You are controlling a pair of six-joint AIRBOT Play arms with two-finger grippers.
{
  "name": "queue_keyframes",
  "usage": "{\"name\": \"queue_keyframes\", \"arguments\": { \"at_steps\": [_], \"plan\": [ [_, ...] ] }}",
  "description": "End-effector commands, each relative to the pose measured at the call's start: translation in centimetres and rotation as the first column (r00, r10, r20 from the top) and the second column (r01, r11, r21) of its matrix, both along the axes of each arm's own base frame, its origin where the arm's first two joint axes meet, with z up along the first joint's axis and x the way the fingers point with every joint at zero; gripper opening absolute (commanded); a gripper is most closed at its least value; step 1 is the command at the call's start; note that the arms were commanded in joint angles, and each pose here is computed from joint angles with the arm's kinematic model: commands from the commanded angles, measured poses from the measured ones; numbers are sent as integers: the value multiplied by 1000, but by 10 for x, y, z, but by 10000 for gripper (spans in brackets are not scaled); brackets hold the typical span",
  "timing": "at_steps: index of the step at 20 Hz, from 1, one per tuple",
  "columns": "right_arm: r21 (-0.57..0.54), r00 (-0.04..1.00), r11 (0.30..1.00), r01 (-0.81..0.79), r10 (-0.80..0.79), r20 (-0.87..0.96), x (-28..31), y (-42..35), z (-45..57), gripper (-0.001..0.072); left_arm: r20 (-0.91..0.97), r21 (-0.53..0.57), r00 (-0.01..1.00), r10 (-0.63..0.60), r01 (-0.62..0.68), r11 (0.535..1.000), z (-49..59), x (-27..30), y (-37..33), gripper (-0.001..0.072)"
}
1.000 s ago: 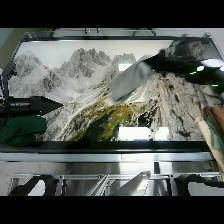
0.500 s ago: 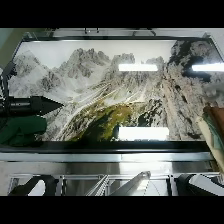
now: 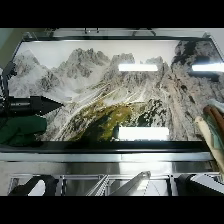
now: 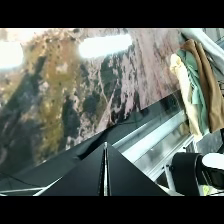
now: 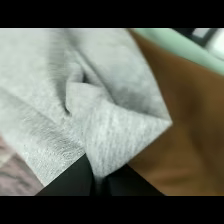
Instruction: Fold the shirts.
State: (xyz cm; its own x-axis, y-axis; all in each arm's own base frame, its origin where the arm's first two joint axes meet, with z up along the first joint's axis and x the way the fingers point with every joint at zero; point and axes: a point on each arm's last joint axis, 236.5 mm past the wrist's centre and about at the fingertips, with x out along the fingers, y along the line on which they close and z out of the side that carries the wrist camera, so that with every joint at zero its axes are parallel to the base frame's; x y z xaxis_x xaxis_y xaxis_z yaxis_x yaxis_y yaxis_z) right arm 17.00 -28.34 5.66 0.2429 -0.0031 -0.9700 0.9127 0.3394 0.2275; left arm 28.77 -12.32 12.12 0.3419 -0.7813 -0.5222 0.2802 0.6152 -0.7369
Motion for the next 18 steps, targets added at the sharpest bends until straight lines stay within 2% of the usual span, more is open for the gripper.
{"name": "queue_keyframes", "arguments": {
  "at_steps": [1,5,10,14,15,16,17,18],
  "plan": [
    [-30,970,998,56,-61,-236,-60,-8,-6,12,0,0,1000,0,0,1000,0,0,0,15],
    [-27,948,998,55,-60,-311,-78,-4,-13,13,-1,1,1000,-1,1,1000,0,-1,0,15],
    [49,899,997,55,-28,-437,-109,16,-40,14,-1,1,1000,-2,2,1000,0,-1,0,15],
    [48,898,999,17,6,-439,-108,16,-43,17,0,1,1000,-2,2,1000,0,-1,0,15],
    [48,898,999,14,8,-440,-107,16,-43,163,-1,1,1000,-3,3,1000,0,-1,0,15],
    [48,898,999,15,8,-439,-106,16,-44,508,-1,1,1000,-3,3,1000,0,-1,0,15],
    [50,898,999,12,11,-439,-105,17,-43,667,-1,1,1000,-3,3,1000,0,-1,0,15],
    [59,898,998,7,20,-439,-103,20,-41,665,0,1,1000,-2,2,1000,0,-1,0,14]
  ]
}}
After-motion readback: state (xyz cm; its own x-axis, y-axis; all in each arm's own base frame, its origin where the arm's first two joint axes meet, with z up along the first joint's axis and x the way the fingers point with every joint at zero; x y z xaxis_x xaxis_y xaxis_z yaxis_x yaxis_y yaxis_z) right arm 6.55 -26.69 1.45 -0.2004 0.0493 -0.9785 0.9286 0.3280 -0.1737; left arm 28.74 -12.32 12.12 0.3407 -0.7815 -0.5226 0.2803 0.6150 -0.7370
